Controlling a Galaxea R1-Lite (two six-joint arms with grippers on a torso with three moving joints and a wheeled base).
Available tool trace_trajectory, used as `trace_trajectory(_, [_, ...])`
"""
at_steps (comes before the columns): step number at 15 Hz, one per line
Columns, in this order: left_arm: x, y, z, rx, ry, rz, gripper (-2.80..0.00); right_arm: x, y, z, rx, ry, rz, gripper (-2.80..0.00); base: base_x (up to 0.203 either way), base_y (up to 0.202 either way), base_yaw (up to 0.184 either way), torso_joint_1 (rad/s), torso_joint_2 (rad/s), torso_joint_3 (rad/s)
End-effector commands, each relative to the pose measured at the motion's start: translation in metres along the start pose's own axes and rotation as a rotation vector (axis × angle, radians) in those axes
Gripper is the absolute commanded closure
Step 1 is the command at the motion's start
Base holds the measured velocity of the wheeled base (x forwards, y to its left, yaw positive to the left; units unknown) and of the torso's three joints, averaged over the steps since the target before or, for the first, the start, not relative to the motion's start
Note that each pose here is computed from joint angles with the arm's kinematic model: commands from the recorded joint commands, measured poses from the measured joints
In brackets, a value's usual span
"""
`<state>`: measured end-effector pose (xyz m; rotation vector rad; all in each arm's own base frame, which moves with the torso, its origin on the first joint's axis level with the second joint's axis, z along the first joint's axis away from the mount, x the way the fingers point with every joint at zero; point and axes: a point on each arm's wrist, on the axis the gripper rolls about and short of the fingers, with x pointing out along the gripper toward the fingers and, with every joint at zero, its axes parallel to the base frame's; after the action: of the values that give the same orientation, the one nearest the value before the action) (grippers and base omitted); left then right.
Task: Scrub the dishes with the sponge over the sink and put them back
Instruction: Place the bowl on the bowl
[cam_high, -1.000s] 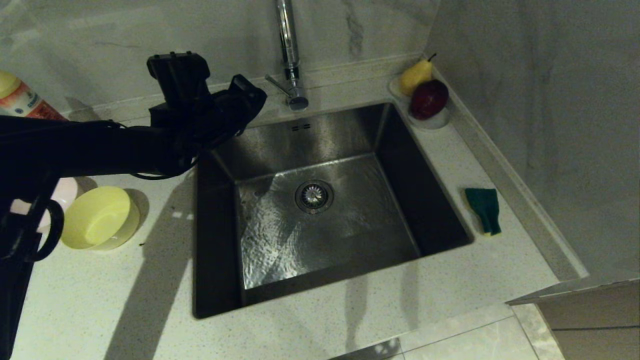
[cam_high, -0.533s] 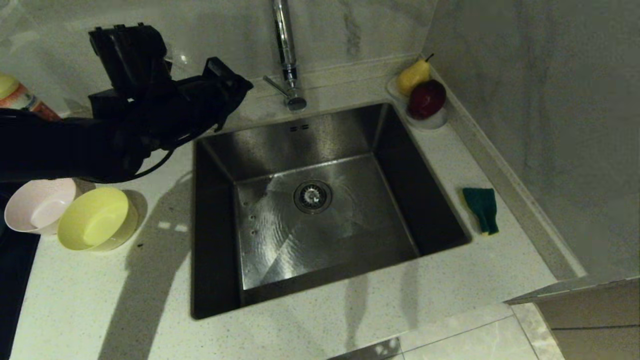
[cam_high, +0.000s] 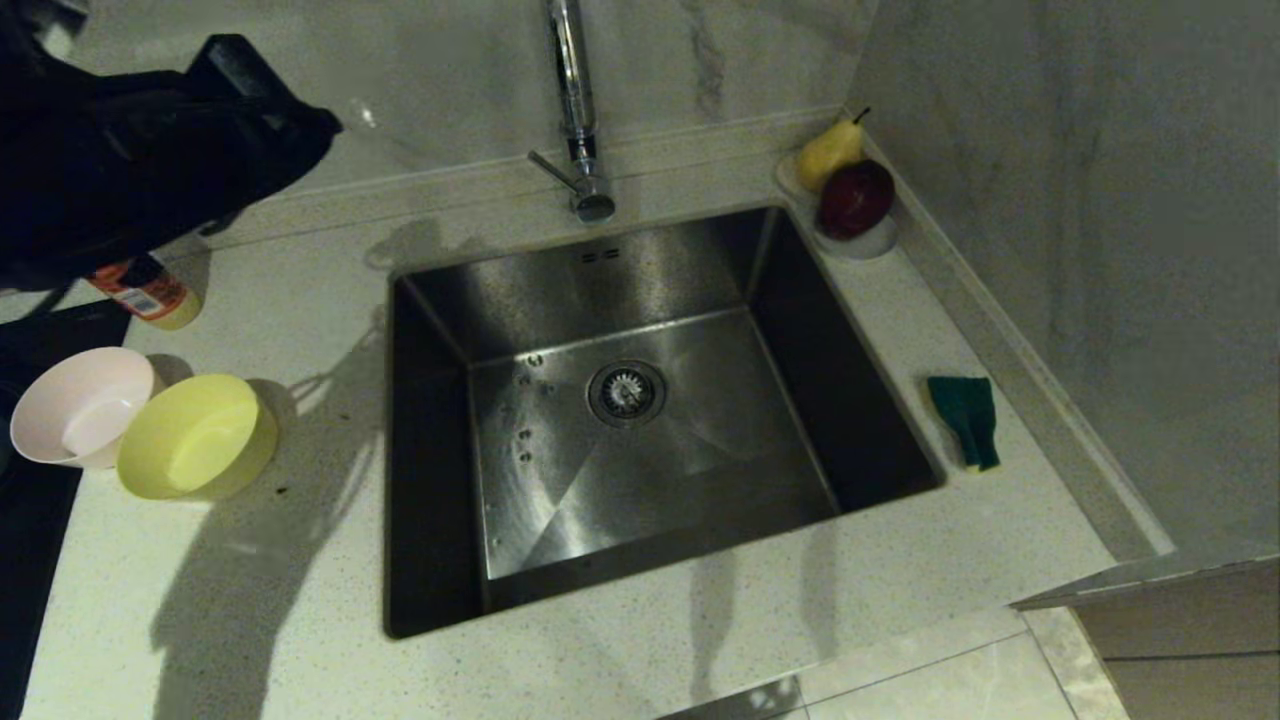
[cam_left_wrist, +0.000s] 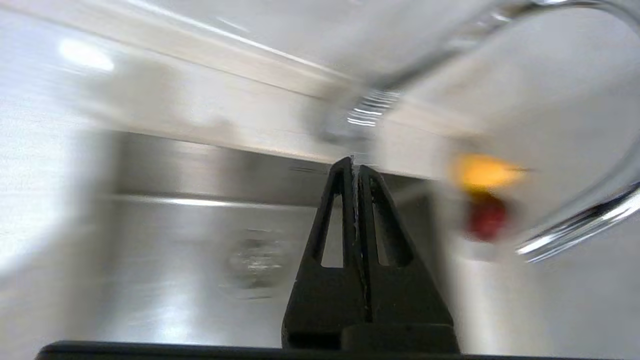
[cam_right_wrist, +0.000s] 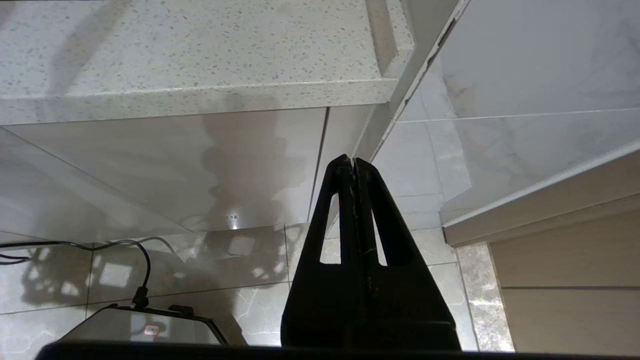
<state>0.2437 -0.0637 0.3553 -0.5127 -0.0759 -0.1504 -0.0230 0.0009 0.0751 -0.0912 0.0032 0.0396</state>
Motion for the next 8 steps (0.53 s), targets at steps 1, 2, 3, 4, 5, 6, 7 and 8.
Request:
trace_trajectory(1, [-0.063, 0.005, 0.023, 0.148, -0.118, 0.240, 0.00, 0.000, 0.000, 0.000, -0.001, 0.000, 0.000, 0.00, 0.000, 0.000, 0.000, 0.000, 0.00, 0.000])
trace_trajectory(2, [-0.070, 0.013, 0.015, 0.198, -0.111, 0.351, 0.00, 0.000, 0.000, 0.000, -0.001, 0.000, 0.000, 0.00, 0.000, 0.000, 0.000, 0.000, 0.00, 0.000])
trace_trajectory(3, [-0.072, 0.026, 0.006, 0.237, -0.090, 0.445, 0.00, 0.000, 0.000, 0.000, -0.001, 0.000, 0.000, 0.00, 0.000, 0.000, 0.000, 0.000, 0.00, 0.000])
trace_trajectory(4, [-0.073, 0.040, -0.005, 0.279, -0.065, 0.536, 0.00, 0.000, 0.000, 0.000, -0.001, 0.000, 0.000, 0.00, 0.000, 0.000, 0.000, 0.000, 0.00, 0.000])
trace_trajectory(5, [-0.075, 0.053, -0.015, 0.325, -0.035, 0.618, 0.00, 0.000, 0.000, 0.000, -0.001, 0.000, 0.000, 0.00, 0.000, 0.000, 0.000, 0.000, 0.00, 0.000])
trace_trajectory(6, [-0.082, 0.065, -0.021, 0.369, -0.028, 0.706, 0.00, 0.000, 0.000, 0.000, -0.001, 0.000, 0.000, 0.00, 0.000, 0.000, 0.000, 0.000, 0.00, 0.000])
trace_trajectory(7, [-0.094, 0.076, -0.020, 0.408, -0.045, 0.785, 0.00, 0.000, 0.000, 0.000, -0.001, 0.000, 0.000, 0.00, 0.000, 0.000, 0.000, 0.000, 0.00, 0.000])
trace_trajectory(8, [-0.104, 0.084, -0.017, 0.436, -0.073, 0.846, 0.00, 0.000, 0.000, 0.000, -0.001, 0.000, 0.000, 0.00, 0.000, 0.000, 0.000, 0.000, 0.00, 0.000])
